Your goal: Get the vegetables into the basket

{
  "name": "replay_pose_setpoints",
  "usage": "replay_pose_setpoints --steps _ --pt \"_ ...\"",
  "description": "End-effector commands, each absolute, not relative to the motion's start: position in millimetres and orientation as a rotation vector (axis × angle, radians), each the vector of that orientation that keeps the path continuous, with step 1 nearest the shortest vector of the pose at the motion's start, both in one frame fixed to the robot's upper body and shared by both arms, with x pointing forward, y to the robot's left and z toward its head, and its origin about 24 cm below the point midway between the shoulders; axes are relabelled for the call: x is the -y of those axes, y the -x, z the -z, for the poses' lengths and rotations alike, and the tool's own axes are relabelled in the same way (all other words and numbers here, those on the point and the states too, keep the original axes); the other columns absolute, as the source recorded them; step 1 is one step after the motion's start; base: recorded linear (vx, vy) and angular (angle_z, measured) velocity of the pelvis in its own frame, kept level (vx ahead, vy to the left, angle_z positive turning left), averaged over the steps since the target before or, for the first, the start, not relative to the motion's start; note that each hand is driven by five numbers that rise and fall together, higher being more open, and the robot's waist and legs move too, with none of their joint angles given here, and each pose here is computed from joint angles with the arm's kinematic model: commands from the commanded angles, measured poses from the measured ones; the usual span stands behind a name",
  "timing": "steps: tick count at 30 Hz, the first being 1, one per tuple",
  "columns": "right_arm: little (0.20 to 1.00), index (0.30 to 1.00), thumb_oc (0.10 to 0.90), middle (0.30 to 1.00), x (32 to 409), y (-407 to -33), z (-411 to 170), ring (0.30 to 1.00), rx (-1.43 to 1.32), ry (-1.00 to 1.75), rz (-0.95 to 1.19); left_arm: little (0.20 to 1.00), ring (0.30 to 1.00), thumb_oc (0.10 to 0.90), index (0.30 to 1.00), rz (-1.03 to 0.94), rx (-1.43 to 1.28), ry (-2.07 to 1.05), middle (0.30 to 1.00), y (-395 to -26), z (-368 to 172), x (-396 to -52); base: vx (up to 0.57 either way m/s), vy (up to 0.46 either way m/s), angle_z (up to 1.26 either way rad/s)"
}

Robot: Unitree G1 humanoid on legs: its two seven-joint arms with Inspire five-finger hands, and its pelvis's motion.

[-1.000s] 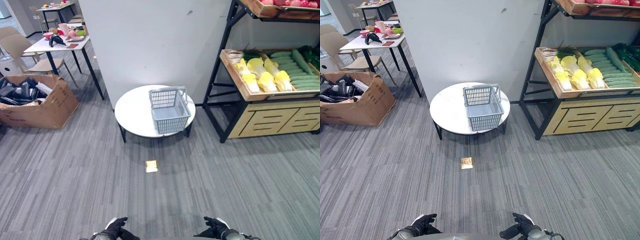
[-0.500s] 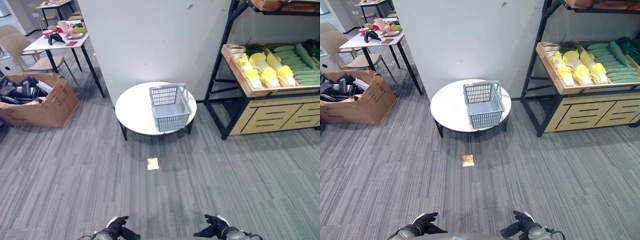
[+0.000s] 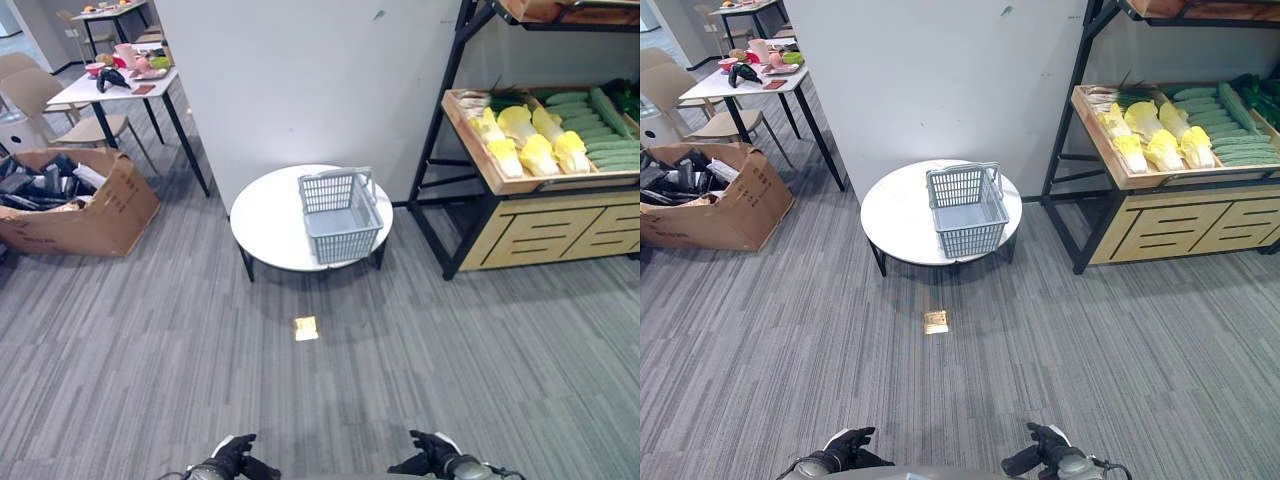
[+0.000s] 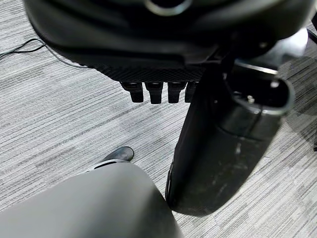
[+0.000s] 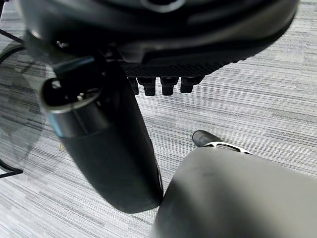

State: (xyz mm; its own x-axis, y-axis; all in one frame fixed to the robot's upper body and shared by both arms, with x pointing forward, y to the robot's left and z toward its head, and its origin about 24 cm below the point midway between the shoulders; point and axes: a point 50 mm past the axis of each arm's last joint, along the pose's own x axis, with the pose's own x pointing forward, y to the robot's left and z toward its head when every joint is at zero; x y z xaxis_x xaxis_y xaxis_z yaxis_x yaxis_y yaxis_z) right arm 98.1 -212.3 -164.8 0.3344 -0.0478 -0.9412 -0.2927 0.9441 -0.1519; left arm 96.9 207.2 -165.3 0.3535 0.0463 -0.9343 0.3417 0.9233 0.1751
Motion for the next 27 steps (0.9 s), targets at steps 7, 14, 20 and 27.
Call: replay_pose_setpoints --steps 7,14,20,27 --pt "1.000 1.000 0.900 1.000 220.7 -90.5 165.8 1.000 -1.283 0.365 -0.182 1.000 1.000 0.900 1.000 0.257 -1.254 -0.341 1.000 -88.4 171.3 -186.7 0.00 0.000 0.00" --pt "1.000 1.000 0.900 1.000 221.6 -92.0 165.3 1.000 -1.281 0.374 -0.192 1.000 1.000 0.900 1.000 0.258 -1.248 -0.334 1.000 -90.6 170.9 -185.9 0.00 0.000 0.00" --pt "1.000 1.000 0.900 1.000 222.6 -93.0 165.0 1.000 -1.283 0.376 -0.186 1.000 1.000 0.900 1.000 0.257 -1.248 -0.338 1.000 -91.7 170.6 -186.8 0.00 0.006 0.00" --pt "1.000 1.000 0.900 1.000 221.7 -93.4 165.1 1.000 -1.285 0.371 -0.185 1.000 1.000 0.900 1.000 0.248 -1.255 -0.354 1.000 -91.7 170.3 -190.6 0.03 0.049 0.00"
